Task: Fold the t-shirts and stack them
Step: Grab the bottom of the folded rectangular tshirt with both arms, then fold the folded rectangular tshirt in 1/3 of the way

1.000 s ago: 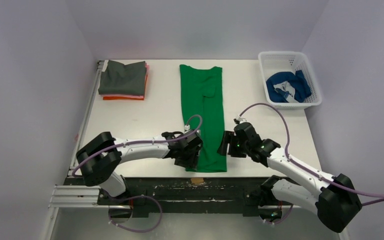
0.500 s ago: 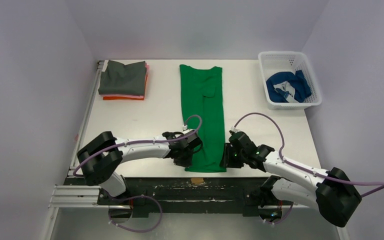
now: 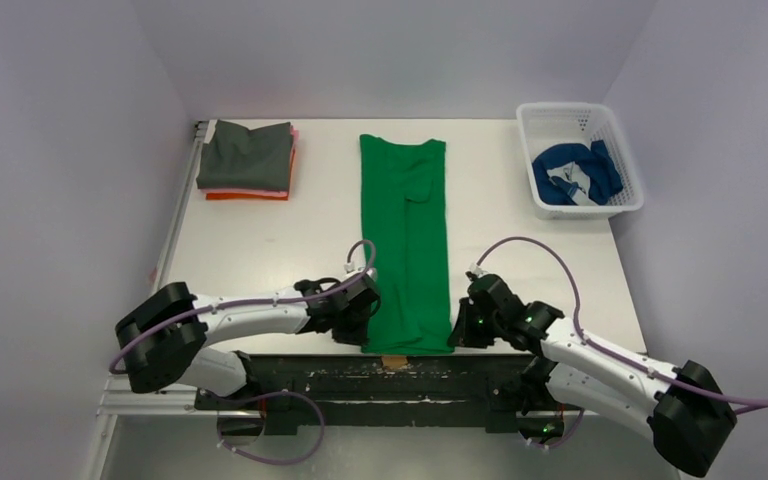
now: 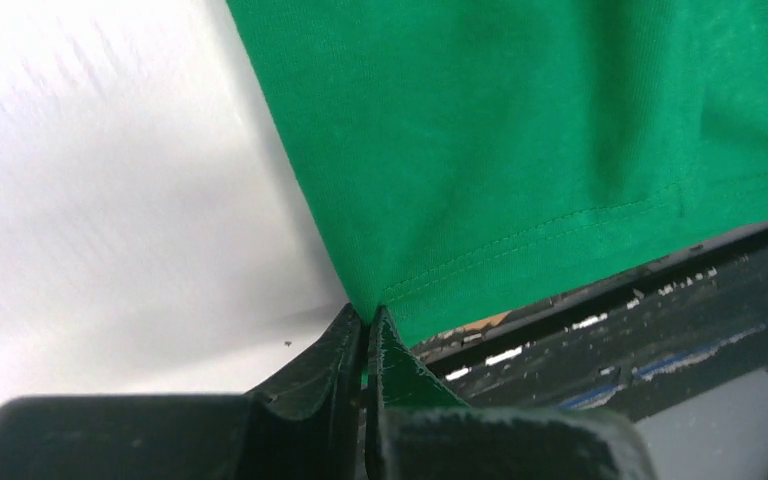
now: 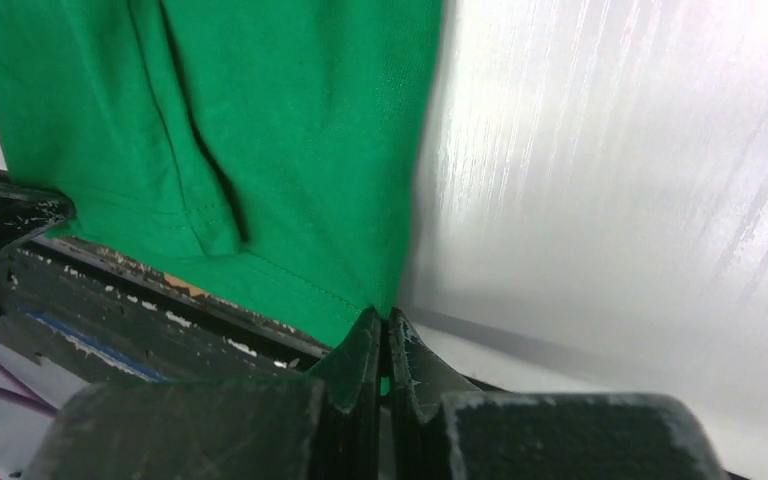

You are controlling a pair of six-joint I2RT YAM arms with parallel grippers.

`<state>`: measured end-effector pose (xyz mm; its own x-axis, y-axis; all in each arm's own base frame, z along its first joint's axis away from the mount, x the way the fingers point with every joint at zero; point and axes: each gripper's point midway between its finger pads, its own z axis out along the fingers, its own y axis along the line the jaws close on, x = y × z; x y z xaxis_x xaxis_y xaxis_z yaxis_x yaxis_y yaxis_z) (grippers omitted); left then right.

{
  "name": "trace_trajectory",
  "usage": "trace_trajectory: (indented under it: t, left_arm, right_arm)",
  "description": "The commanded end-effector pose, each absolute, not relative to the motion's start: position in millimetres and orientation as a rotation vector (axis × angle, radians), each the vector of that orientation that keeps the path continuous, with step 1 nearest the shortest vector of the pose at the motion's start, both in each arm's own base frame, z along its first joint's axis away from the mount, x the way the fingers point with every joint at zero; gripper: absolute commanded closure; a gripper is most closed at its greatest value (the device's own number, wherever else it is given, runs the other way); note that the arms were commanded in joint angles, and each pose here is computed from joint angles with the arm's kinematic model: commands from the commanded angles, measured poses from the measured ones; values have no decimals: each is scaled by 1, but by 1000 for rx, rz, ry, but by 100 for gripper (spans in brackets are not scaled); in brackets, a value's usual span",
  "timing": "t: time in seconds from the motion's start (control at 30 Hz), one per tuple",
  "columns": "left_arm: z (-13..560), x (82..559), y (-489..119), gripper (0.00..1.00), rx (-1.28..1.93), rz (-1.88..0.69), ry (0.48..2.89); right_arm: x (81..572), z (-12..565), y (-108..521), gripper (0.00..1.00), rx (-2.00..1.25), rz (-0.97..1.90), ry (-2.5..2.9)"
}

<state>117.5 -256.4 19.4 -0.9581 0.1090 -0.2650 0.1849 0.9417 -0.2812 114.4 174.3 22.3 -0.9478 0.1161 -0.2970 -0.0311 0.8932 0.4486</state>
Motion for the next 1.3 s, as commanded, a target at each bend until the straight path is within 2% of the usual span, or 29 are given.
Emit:
trace_trajectory:
  t: [0.0,0.07,0.13,0.43,0.63,0.87,1.27]
  left_arm:
    - [15,94,-242,100,194,-527,2891]
    - [26,87,-256,100,253,-655,2860]
    - [35,88,-257,100,265,-651,2845]
    - [82,128,-278,100,270,-694,2718]
    - [107,187,-285,100,197,-687,2640]
    - [123,261,-277,100,108,-605,2623]
    - [115,362,-263,100,-5,-534,2634]
  right_arm:
    - [101,27,169,100,4,670,2766]
    - [96,36,187,100,-43,834,2744]
    - [93,43,199,100,-67,932,2726]
    - [126,77,202,100,-44,854,2607]
    - [179,99,198,100,-6,657,2507]
    - [269,127,201,100,81,656,2389]
    - [380,130,189,100,184,579,2325]
